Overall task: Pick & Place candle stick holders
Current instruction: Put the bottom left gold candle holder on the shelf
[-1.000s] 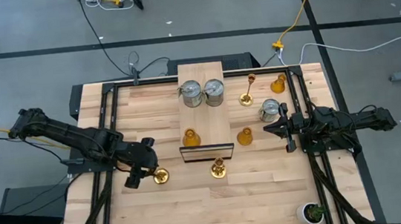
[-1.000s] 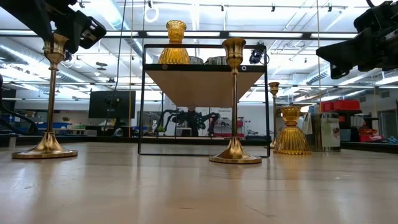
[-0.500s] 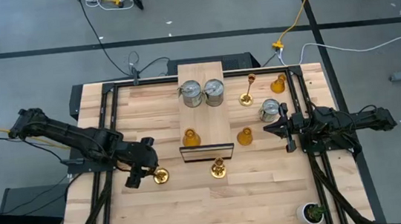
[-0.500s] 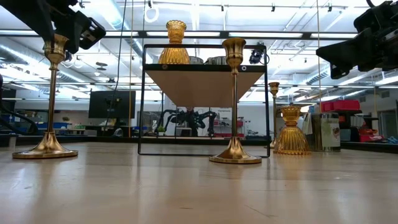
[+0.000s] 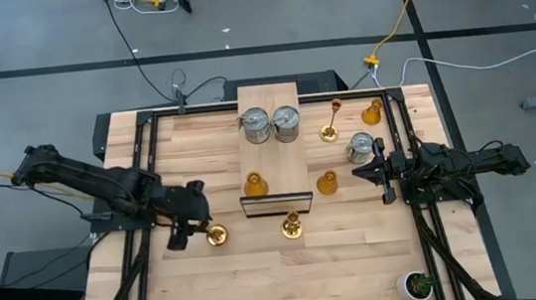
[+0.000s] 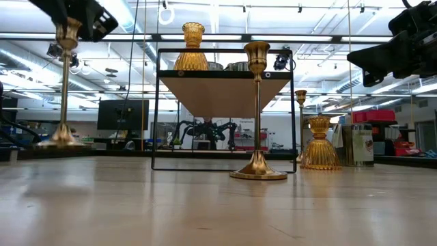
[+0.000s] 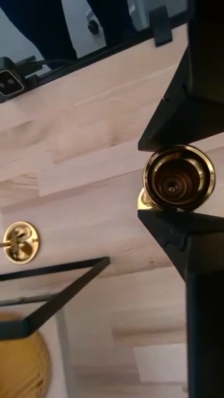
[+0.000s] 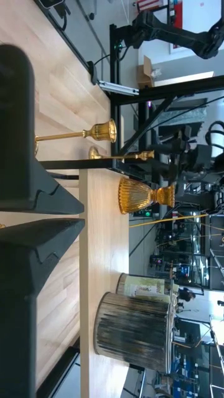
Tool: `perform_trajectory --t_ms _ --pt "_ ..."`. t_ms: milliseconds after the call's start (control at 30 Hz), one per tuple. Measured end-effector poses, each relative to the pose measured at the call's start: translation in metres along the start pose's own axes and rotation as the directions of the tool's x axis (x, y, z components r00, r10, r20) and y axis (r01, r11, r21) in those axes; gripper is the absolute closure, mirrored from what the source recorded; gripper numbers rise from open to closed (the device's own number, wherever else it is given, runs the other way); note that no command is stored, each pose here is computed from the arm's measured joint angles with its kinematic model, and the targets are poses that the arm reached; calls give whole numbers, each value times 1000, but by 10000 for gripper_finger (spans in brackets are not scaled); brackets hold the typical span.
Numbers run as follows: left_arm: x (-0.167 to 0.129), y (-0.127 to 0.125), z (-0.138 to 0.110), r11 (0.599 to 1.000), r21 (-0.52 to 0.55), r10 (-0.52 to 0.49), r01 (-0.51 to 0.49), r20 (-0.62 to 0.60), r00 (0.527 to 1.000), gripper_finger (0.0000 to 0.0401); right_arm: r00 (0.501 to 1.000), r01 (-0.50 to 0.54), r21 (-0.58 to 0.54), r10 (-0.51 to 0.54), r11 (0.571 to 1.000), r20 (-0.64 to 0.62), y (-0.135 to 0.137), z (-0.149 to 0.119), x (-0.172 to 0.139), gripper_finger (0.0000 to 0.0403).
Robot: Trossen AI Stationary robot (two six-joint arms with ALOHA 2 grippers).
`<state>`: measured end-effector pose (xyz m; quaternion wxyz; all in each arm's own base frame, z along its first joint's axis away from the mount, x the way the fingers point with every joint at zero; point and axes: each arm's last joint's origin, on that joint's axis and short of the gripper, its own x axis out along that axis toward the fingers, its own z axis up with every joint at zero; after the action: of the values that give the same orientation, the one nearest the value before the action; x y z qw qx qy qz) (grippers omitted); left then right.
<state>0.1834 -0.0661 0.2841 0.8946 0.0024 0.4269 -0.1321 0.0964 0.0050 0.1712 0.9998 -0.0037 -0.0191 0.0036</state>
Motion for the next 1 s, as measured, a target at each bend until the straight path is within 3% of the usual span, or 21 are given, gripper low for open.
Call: perform_trajectory --t_ms 400,567,733,1000 --pt "-32 6 17 997 -63 34 -35 -13 999 244 1000 0 0 0 1000 0 0 0 0 376" --pt "-32 7 17 994 -99 41 -42 -15 999 233 1000 0 0 0 1000 0 0 0 0 376" --pt "-32 8 17 993 -101 55 -56 -14 998 248 1000 0 0 0 1000 0 0 0 0 376" --pt "-12 9 21 992 -87 88 -95 -75 993 234 1000 0 0 0 1000 0 0 0 0 376"
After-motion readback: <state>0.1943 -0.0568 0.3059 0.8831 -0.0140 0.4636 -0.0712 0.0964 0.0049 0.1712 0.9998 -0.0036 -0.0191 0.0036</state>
